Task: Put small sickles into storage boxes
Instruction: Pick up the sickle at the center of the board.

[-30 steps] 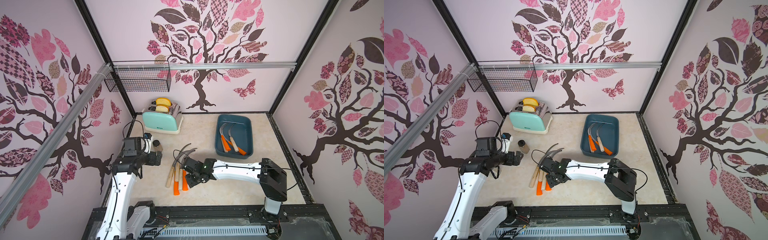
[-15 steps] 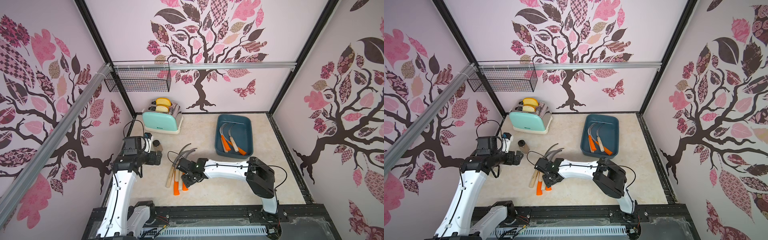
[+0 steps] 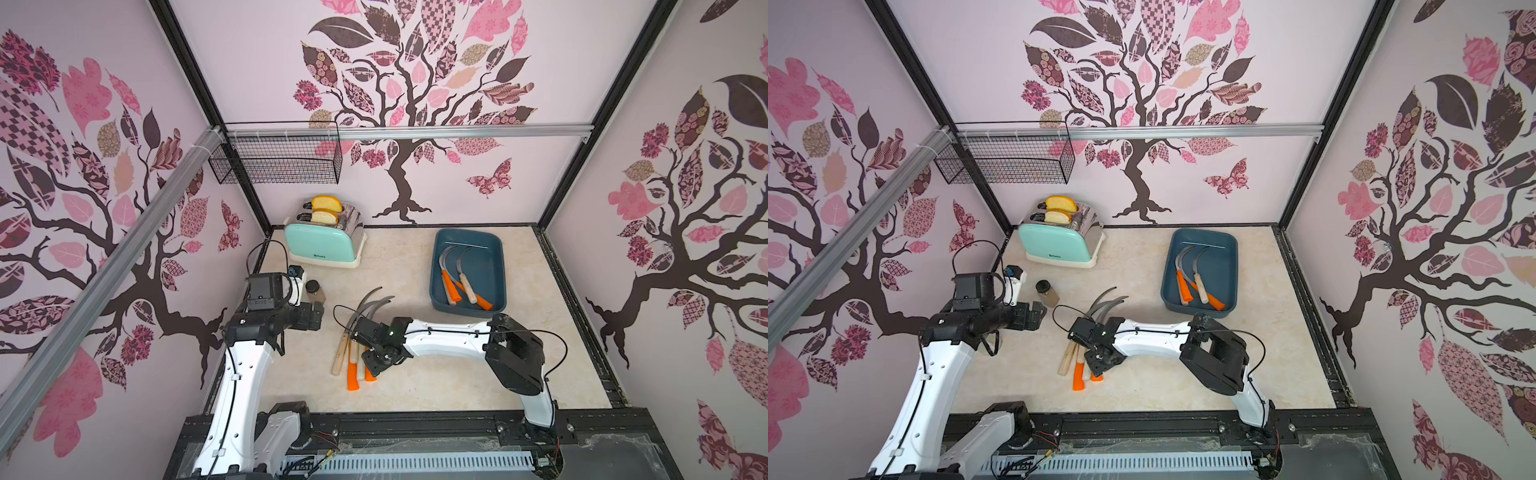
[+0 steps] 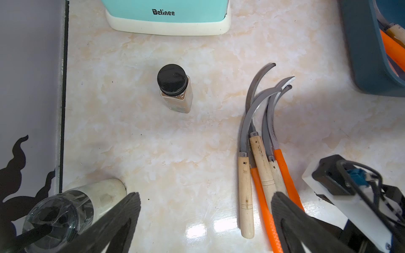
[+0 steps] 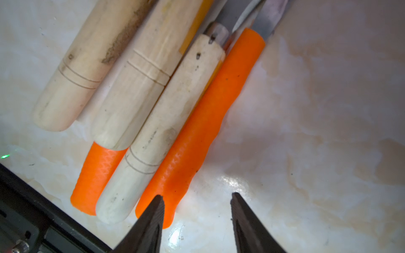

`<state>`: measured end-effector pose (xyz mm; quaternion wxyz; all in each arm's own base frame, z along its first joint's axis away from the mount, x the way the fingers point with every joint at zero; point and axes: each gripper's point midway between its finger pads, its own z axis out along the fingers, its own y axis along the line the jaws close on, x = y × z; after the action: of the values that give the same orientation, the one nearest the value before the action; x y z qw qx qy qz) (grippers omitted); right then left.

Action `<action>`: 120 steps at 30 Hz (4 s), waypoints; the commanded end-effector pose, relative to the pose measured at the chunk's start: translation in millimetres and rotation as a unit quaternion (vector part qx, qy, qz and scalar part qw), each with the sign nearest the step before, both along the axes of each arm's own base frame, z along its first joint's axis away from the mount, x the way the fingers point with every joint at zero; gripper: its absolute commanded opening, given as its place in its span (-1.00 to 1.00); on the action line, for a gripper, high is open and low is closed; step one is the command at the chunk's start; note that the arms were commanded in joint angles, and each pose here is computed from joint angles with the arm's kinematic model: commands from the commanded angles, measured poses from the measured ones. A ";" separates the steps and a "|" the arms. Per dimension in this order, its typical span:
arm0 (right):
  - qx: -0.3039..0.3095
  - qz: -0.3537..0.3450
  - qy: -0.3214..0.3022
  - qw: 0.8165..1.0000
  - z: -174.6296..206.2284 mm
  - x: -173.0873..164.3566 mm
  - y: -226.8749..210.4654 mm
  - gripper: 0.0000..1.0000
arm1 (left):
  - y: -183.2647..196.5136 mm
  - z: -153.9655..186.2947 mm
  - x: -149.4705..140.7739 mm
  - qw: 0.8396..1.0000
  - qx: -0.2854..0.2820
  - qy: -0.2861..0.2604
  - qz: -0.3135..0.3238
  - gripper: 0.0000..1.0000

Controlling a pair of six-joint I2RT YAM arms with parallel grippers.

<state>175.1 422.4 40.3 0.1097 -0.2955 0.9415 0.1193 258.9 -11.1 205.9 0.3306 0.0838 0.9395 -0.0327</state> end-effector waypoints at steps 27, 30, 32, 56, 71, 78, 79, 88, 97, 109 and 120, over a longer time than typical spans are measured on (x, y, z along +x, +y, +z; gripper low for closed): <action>-0.007 0.014 0.005 1.000 -1.7 -0.5 13.5 0.06 | 0.1 2.9 4.2 1.000 -0.001 -0.015 -0.002 0.95; -0.009 0.014 0.006 1.000 -3.0 -1.1 14.3 0.06 | 0.6 3.9 4.4 1.000 0.001 -0.016 -0.002 0.96; -0.011 0.012 0.006 1.000 -3.5 0.4 14.9 0.06 | 0.9 5.1 4.7 1.000 0.001 -0.018 -0.001 0.95; -0.092 0.006 -0.020 0.996 -17.6 3.1 -20.9 0.03 | -0.1 10.3 3.0 1.000 0.001 -0.023 -0.003 0.96; -0.071 -0.005 0.000 0.997 -10.8 10.6 -37.0 0.01 | -0.4 14.3 0.8 1.000 -0.001 -0.030 -0.002 0.96; -0.059 -0.012 0.012 0.998 -9.9 17.0 -44.5 0.01 | -1.2 13.9 -0.2 1.000 -0.004 -0.030 -0.002 0.96; -0.056 -0.012 0.014 0.998 -9.8 18.0 -44.3 0.01 | -1.1 14.2 -0.2 1.000 -0.004 -0.030 -0.002 0.96; -0.055 -0.011 0.017 0.998 -11.2 23.3 -42.2 -0.03 | -2.1 14.7 1.9 1.000 -0.006 -0.031 -0.004 0.95; -0.068 -0.013 0.019 0.997 -16.9 22.7 -47.2 -0.09 | -2.6 14.8 2.9 1.000 -0.007 -0.029 -0.006 0.96; -0.095 -0.011 0.022 0.995 -27.2 21.1 -56.6 -0.16 | -3.2 17.9 4.7 0.999 -0.009 -0.031 -0.007 0.96; -0.099 -0.009 0.024 0.995 -29.6 18.1 -59.9 -0.32 | -4.1 19.0 4.4 0.999 -0.011 -0.032 -0.008 0.96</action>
<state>196.2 370.7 18.5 0.0700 -0.2916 0.9526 0.0507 261.5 -13.7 213.4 0.3485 0.0873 0.9324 -0.0381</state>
